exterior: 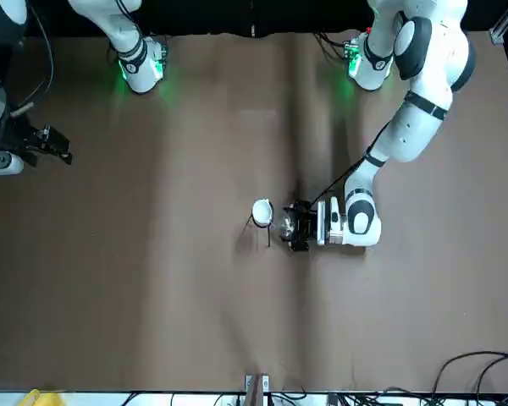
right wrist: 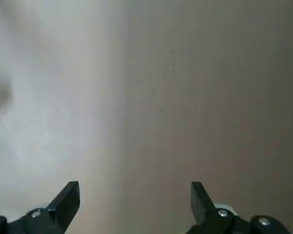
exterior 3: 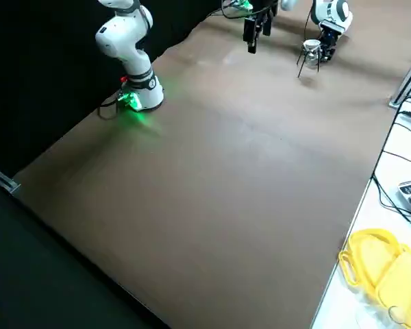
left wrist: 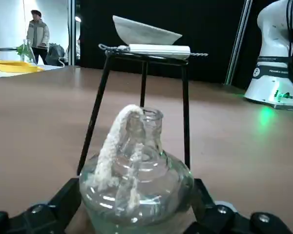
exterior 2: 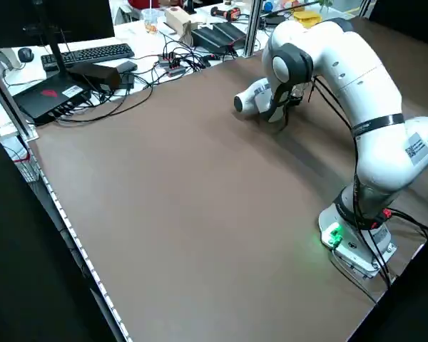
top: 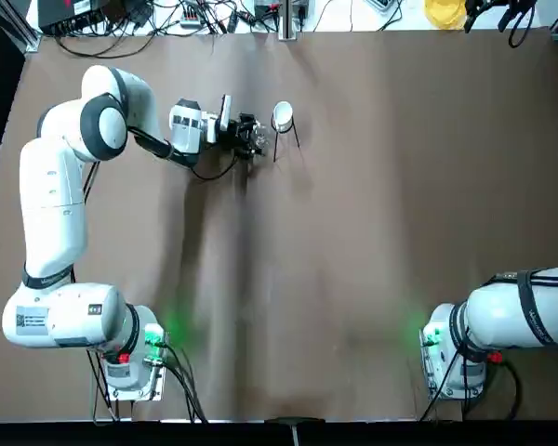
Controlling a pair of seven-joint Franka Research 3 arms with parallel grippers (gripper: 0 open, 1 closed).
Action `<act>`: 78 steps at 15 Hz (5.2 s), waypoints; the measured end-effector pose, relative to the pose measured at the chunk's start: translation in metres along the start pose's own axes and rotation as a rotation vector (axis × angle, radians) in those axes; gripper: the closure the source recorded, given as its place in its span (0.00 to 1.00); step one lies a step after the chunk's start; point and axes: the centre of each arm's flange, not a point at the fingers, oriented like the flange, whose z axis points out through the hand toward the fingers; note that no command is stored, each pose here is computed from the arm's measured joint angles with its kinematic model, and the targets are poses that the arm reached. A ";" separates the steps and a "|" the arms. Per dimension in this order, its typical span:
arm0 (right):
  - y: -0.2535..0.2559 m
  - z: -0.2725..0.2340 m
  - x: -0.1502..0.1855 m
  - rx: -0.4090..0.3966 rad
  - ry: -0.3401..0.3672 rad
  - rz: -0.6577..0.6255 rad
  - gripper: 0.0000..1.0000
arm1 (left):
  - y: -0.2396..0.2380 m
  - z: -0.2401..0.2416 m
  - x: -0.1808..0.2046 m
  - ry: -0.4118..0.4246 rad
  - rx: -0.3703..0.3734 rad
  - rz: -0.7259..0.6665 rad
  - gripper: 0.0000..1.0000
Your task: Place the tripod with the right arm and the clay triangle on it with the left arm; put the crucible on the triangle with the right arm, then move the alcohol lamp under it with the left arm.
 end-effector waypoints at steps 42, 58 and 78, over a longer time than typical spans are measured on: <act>-0.007 0.007 -0.001 0.000 -0.016 -0.013 0.00 | 0.007 0.036 0.027 -0.003 -0.049 0.050 0.35; -0.004 0.011 0.001 -0.001 -0.016 -0.008 0.00 | -0.049 -0.136 0.102 -0.203 0.012 -0.036 0.00; 0.006 0.011 0.001 0.001 -0.016 0.011 0.00 | -0.003 -0.227 0.395 -1.029 0.498 -0.646 0.00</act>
